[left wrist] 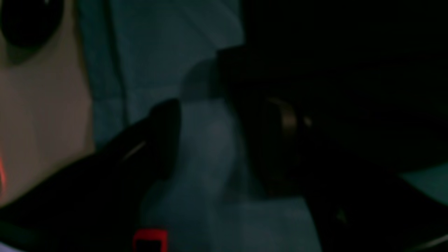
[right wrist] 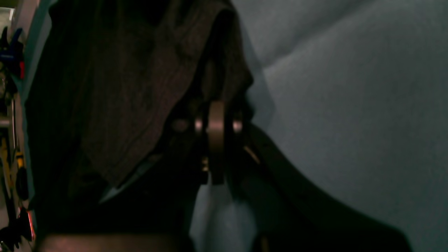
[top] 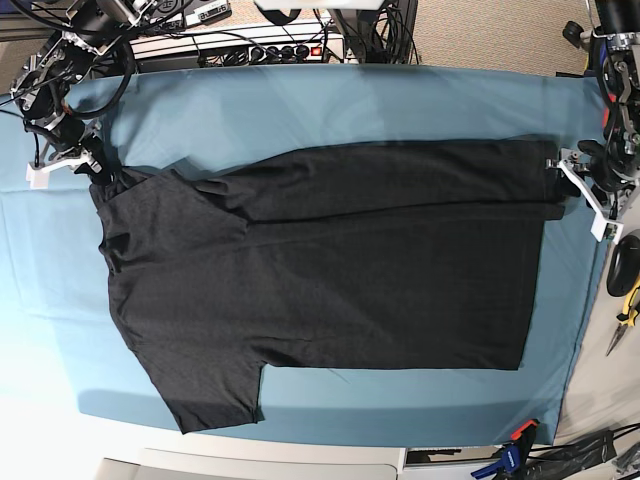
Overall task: Fold the T-shirt properly
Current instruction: 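Release the shirt and regrasp the folded edge with both grippers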
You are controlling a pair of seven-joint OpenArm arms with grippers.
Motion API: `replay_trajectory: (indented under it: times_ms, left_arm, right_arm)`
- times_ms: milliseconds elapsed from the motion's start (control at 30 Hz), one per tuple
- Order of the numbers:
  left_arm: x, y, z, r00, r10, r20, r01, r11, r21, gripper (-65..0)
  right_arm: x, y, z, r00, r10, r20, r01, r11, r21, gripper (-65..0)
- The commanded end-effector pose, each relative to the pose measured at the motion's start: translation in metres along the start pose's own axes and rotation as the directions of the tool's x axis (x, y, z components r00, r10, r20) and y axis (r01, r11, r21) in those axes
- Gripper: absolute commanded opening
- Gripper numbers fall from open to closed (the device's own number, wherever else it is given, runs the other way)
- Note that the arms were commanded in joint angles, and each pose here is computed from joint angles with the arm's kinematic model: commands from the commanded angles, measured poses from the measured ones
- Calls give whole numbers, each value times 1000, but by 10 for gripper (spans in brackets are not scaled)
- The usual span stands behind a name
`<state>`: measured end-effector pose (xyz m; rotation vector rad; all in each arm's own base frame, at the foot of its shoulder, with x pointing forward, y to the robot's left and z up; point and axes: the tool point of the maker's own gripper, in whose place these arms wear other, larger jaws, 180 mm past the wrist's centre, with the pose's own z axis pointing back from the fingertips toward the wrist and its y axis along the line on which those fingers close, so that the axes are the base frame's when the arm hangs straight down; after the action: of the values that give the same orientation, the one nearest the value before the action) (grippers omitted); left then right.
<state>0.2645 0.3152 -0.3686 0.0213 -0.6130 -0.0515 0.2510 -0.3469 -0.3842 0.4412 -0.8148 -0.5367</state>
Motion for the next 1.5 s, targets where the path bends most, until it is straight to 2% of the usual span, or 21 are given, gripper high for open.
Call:
replay_trajectory:
  times_ms: [0, 100, 200, 333, 533, 767, 833, 967, 1100, 1267, 1467]
  left_arm:
    - [9, 12, 2, 1000, 13, 19, -13, 1000, 25, -279]
    - [-9, 6, -10, 992, 113, -59, -117, 991, -61, -279]
    - [-21, -8, -15, 981, 161, -108, -177, 972, -156, -279]
    - [-25, -25, -11, 979, 147, -140, -179, 951, -251, -279]
    - [-41, -40, -5, 975, 134, -178, -188, 926, -329, -279]
    - [-61, -49, 0, 967, 134, -217, -207, 908, -365, -284]
    - [-60, -51, 1, 968, 134, -214, -208, 904, -374, -318]
    - [-58, -53, 1, 967, 144, -209, -217, 896, -387, -442]
    - [-57, -54, 2, 969, 146, -201, -217, 893, -395, -650]
    - [-55, -54, 2, 973, 134, -190, -201, 895, -398, -650]
    - [-59, -46, 4, 971, 119, -205, -191, 905, -379, -650]
  right_arm:
    - [13, 2, 4, 999, 32, 22, -32, 999, 4, -650]
    - [13, 2, 4, 999, 32, 21, -32, 999, 3, -650]
    - [13, 2, 4, 999, 32, 21, -32, 999, 3, -650]
    - [13, 2, 4, 999, 32, 21, -32, 999, 4, -650]
    - [12, 2, 4, 999, 32, 20, -32, 999, 3, -650]
    - [12, 2, 4, 999, 32, 20, -32, 999, 3, -650]
    - [13, 2, 4, 999, 32, 22, -32, 999, 4, -650]
    - [14, 4, 4, 998, 48, 30, -48, 999, 11, -650]
    - [15, 5, 4, 997, 66, 36, -67, 998, 18, -650]
    - [29, 1, 10, 994, 91, 59, -91, 996, 0, -650]
    - [51, -11, 28, 987, 160, 26, -159, 986, -50, -650]
